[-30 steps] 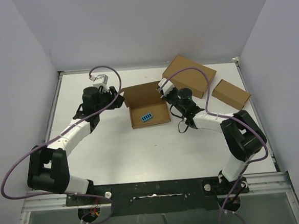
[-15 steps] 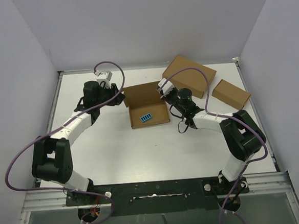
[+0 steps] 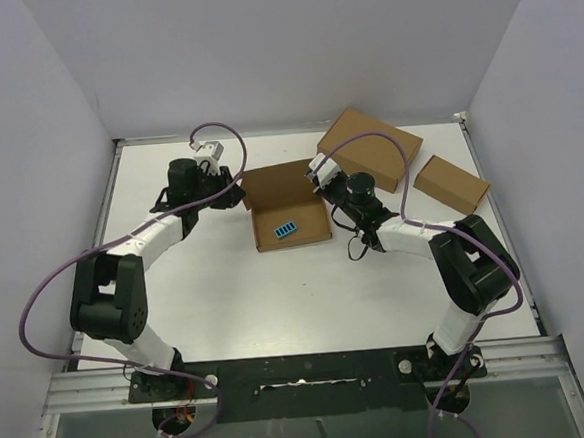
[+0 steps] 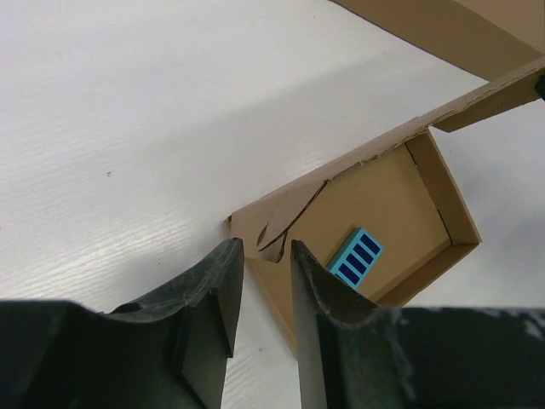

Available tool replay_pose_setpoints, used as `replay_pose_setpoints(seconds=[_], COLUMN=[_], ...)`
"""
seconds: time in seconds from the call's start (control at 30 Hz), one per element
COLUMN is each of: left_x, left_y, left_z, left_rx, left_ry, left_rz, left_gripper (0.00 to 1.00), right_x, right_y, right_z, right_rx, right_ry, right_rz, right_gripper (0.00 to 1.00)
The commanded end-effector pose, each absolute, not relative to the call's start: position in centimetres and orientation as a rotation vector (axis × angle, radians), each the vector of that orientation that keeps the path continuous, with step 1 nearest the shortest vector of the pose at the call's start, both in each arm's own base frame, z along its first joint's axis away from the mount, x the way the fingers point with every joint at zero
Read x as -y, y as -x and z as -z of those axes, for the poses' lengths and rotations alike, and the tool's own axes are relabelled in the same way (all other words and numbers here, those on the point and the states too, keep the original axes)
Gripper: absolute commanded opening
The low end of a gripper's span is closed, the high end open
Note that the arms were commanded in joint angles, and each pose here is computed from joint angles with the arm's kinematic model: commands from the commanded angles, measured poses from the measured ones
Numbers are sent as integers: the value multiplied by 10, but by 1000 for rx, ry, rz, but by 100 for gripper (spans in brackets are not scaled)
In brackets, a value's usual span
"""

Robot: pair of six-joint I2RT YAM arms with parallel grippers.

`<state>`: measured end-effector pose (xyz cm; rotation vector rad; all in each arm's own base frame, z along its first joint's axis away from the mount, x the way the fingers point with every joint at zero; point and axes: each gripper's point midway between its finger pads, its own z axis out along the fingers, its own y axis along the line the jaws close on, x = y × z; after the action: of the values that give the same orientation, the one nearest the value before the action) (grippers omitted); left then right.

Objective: Fold the paper box

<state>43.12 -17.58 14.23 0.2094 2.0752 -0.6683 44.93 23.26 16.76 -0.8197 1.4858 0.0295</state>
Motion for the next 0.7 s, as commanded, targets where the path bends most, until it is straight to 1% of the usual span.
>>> replay_pose_setpoints(seconds=[0.0, 0.17, 0.33, 0.4, 0.47, 0.5, 0.67], left_x=[185, 187, 187, 188, 190, 190, 194], left_y=[-452, -455, -457, -457, -456, -456, -453], left_z=[-167, -166, -166, -166, -165, -164, -168], left_rx=[-1983, -1979, -1978, -1976, -1976, -1978, -1961], left_ry=[-241, -238, -241, -244, -251, -248, -220], left_rz=[718, 726, 723, 729, 738, 739, 726], left_gripper=[27, 22, 21, 16, 5, 1, 0], right_x=[-239, -238, -239, -239, -239, -239, -241], right_y=[-450, -450, -450, -450, -450, -450, -448], right_z=[-190, -190, -190, -190, -190, -190, -190], right_rx=[-1410, -1408, -1409, -1408, -1410, -1412, -1432], right_ry=[791, 791, 791, 792, 793, 792, 784], right_rz=[-41, -40, -42, -44, -46, -47, -71], right_gripper=[0, 0, 0, 0, 0, 0, 0])
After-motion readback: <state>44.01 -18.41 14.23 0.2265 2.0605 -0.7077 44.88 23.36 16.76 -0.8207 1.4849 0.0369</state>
